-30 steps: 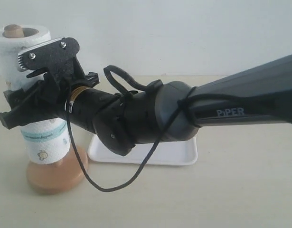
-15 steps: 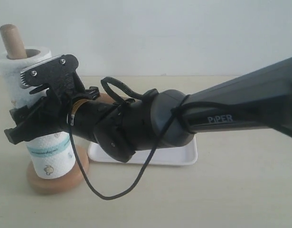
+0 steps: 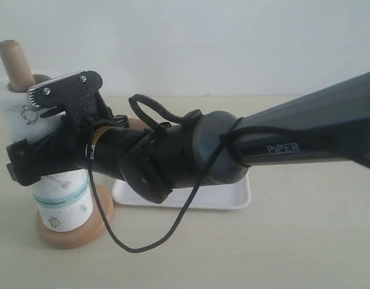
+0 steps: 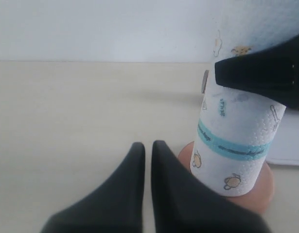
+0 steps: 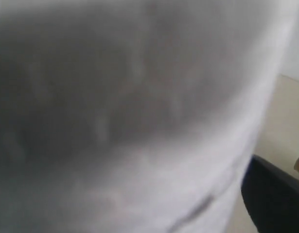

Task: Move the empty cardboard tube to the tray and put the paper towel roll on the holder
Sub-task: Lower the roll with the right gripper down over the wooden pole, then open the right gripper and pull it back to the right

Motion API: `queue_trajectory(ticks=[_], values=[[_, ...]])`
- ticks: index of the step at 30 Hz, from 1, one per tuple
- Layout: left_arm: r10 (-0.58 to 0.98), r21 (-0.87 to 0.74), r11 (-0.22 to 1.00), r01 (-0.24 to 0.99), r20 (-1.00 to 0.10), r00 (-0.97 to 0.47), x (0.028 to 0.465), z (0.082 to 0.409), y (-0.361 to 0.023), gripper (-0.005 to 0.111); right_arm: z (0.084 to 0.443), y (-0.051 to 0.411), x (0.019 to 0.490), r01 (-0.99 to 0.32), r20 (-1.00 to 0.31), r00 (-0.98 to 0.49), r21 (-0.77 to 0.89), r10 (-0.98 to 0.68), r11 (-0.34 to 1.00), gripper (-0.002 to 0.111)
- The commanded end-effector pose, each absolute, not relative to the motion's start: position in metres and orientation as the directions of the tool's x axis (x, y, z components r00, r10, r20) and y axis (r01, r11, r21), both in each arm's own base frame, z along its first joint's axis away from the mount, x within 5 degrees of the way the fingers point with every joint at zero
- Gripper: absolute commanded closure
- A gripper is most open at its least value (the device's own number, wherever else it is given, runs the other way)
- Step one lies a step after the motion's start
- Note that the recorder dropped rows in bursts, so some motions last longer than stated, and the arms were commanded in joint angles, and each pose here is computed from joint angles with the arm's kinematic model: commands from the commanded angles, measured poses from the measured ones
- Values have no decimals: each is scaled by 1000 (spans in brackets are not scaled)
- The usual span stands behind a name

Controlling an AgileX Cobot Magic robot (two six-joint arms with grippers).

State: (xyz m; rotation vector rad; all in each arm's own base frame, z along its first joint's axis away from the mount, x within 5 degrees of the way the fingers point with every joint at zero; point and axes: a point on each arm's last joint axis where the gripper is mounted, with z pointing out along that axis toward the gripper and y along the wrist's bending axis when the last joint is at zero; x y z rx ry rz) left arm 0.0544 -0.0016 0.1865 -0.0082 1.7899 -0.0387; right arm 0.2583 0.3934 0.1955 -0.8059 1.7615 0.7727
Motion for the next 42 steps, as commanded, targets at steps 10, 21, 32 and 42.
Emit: queue_trajectory(ticks=[10, 21, 32, 42], values=[[-26, -30, 999, 13, -976, -217, 54, 186, -1, 103, 269, 369, 233, -799, -905, -350, 152, -243, 582, 3], [-26, -30, 999, 13, -976, -217, 54, 186, -1, 103, 308, 359, 169, -871, -839, -330, 94, -432, 481, 3], [-26, -30, 999, 13, -976, -217, 54, 186, -1, 103, 356, 310, 152, -872, -797, -302, 9, -523, 489, 5], [-26, -30, 999, 13, -976, -217, 54, 186, -1, 103, 371, 281, 169, -818, -795, -366, 26, -485, 574, 106]])
